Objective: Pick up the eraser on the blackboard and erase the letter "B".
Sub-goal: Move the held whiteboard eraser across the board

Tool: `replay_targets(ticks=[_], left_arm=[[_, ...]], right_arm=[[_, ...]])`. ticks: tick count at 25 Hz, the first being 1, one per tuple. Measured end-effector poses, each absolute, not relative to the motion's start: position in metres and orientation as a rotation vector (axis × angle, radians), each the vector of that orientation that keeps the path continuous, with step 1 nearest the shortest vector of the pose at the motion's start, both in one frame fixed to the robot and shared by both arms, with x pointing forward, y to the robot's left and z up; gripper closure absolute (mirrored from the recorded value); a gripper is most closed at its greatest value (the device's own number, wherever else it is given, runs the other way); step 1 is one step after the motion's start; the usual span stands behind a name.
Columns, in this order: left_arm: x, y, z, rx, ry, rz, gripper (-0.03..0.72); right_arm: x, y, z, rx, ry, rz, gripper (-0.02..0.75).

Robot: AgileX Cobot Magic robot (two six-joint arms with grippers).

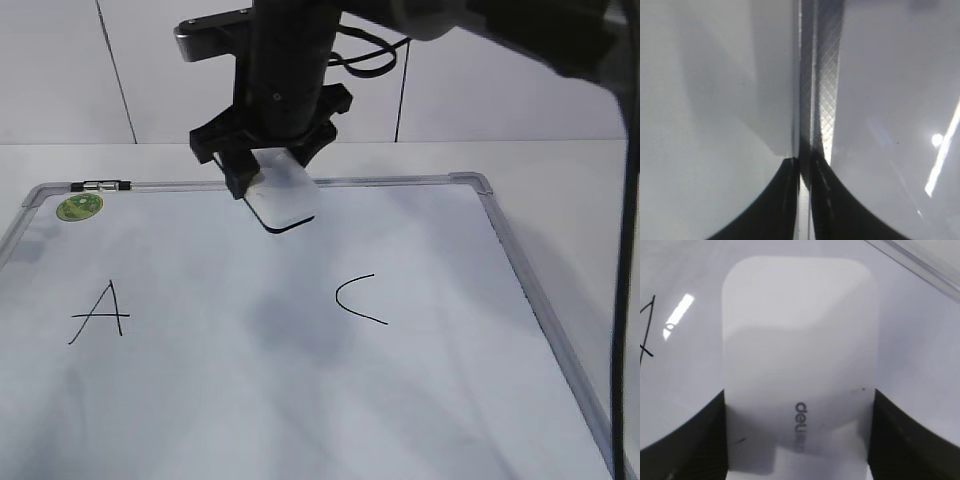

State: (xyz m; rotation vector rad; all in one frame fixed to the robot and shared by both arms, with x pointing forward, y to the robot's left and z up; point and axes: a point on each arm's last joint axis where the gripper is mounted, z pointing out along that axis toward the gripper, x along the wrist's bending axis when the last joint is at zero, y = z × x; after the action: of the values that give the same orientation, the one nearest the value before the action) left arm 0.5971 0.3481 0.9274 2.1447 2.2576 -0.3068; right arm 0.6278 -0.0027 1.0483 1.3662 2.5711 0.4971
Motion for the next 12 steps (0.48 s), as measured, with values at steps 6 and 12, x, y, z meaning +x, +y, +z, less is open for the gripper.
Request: replay_targets(ticks=[6, 12], left_arm=[[0.597, 0.348, 0.927, 2.145, 2.258, -0.307, 0.621], [0.597, 0.348, 0.927, 2.143, 2.258, -0.308, 0.621]], right_arm=[[0.625, -0.042, 1.067, 1.407, 2.506, 0.429, 0.225], [0.621, -0.079, 1.079, 1.496, 2.454, 0.392, 0.225]])
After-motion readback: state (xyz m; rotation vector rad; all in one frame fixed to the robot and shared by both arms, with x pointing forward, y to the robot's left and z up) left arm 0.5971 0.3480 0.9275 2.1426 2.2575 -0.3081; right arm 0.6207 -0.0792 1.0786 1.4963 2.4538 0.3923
